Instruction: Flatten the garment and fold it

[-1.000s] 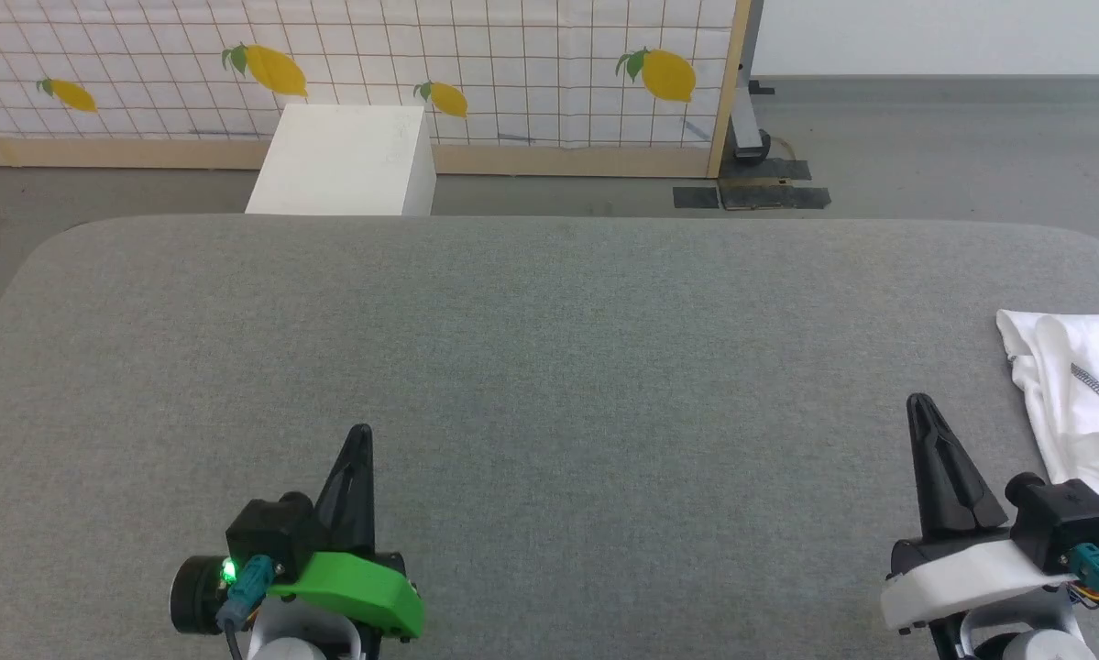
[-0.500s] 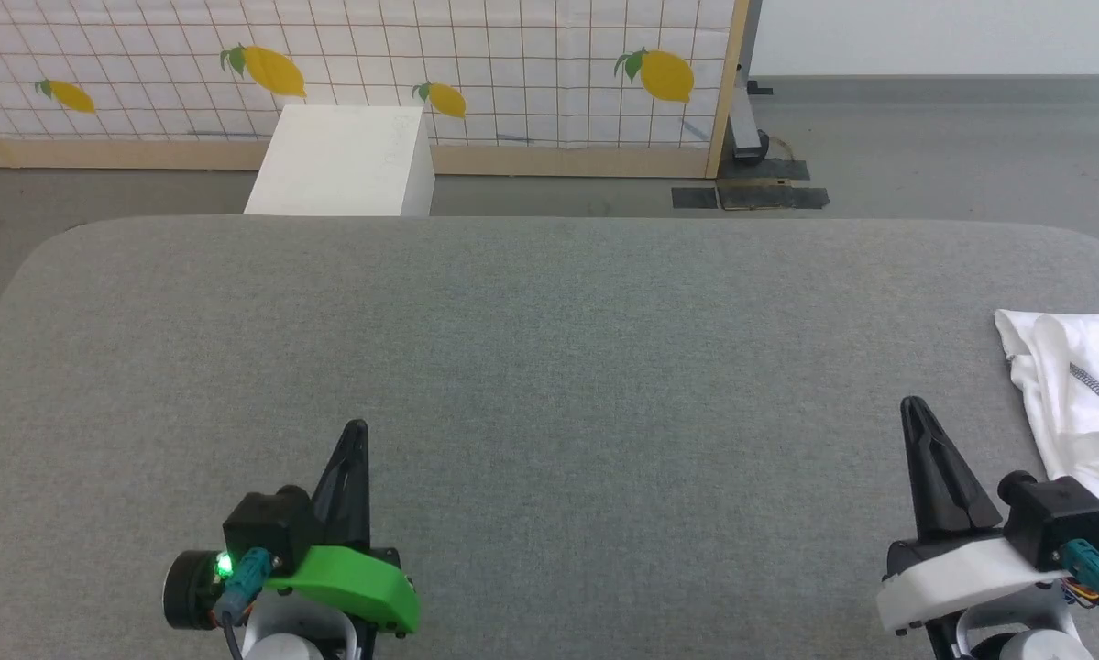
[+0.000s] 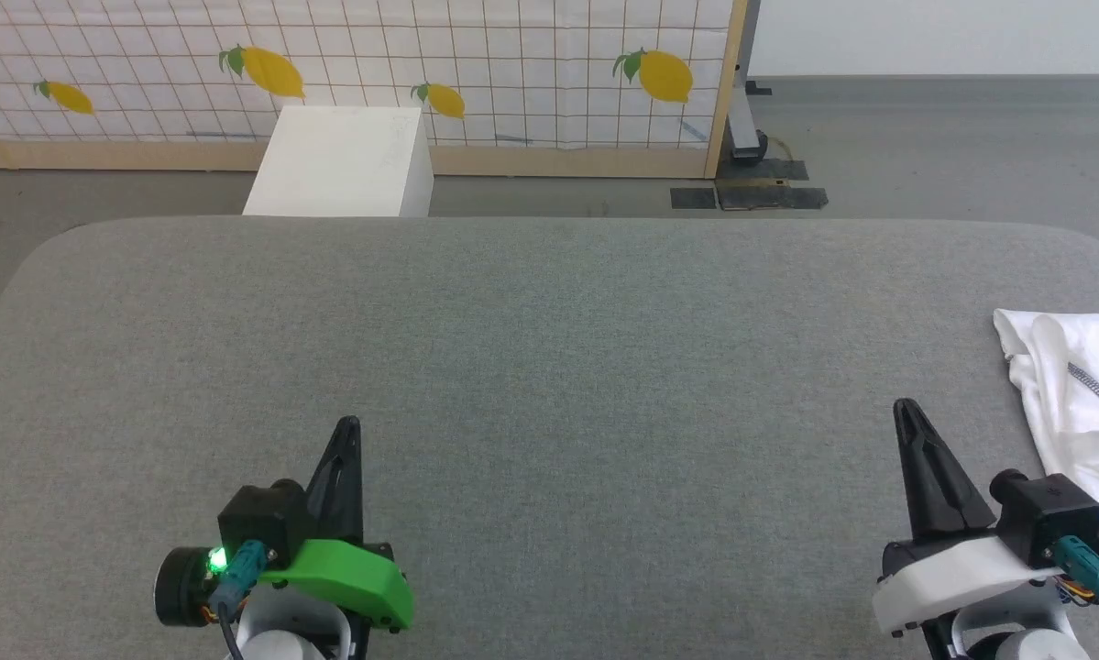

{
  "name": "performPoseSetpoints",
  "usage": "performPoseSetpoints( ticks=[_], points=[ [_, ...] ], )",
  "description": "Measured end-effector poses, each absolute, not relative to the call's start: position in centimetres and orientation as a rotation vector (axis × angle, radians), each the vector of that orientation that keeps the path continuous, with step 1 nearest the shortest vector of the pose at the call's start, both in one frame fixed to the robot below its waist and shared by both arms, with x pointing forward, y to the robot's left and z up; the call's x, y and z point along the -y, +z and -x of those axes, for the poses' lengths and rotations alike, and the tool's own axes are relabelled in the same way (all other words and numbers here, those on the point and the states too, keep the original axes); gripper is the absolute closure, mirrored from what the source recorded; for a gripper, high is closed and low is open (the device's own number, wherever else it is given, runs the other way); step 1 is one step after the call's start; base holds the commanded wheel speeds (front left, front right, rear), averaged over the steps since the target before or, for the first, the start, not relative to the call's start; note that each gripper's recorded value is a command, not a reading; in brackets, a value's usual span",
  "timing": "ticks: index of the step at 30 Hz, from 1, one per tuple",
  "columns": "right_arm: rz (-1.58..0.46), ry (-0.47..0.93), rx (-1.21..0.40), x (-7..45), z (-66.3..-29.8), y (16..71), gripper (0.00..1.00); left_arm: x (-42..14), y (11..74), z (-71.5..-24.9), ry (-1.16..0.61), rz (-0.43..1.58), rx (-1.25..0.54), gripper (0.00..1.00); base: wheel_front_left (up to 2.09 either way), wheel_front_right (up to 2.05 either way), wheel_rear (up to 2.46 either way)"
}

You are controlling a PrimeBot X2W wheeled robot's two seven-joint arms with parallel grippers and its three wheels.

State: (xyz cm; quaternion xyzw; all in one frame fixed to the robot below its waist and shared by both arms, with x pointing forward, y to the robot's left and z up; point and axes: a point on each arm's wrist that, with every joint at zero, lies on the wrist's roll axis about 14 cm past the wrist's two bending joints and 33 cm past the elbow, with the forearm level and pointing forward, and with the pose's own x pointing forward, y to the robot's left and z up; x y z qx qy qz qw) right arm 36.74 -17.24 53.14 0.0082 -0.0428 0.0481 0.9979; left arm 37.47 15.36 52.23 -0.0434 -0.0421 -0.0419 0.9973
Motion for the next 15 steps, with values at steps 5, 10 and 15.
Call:
performPoseSetpoints(
  ticks=[5,10,15],
  points=[
    [-0.014,0.098,0.081,17.19,-36.74,53.08,1.0,-15.47,52.33,-37.52,-0.081,0.083,0.081,1.0,0.0,0.0,0.0],
    [-0.008,0.1,0.071,17.11,-36.74,52.96,1.0,-15.55,52.45,-37.56,-0.079,0.076,0.08,1.0,0.0,0.0,0.0],
    [-0.007,0.102,0.066,17.06,-36.74,52.9,1.0,-15.59,52.5,-37.59,-0.079,0.06,0.076,1.0,0.0,0.0,0.0]
  ],
)
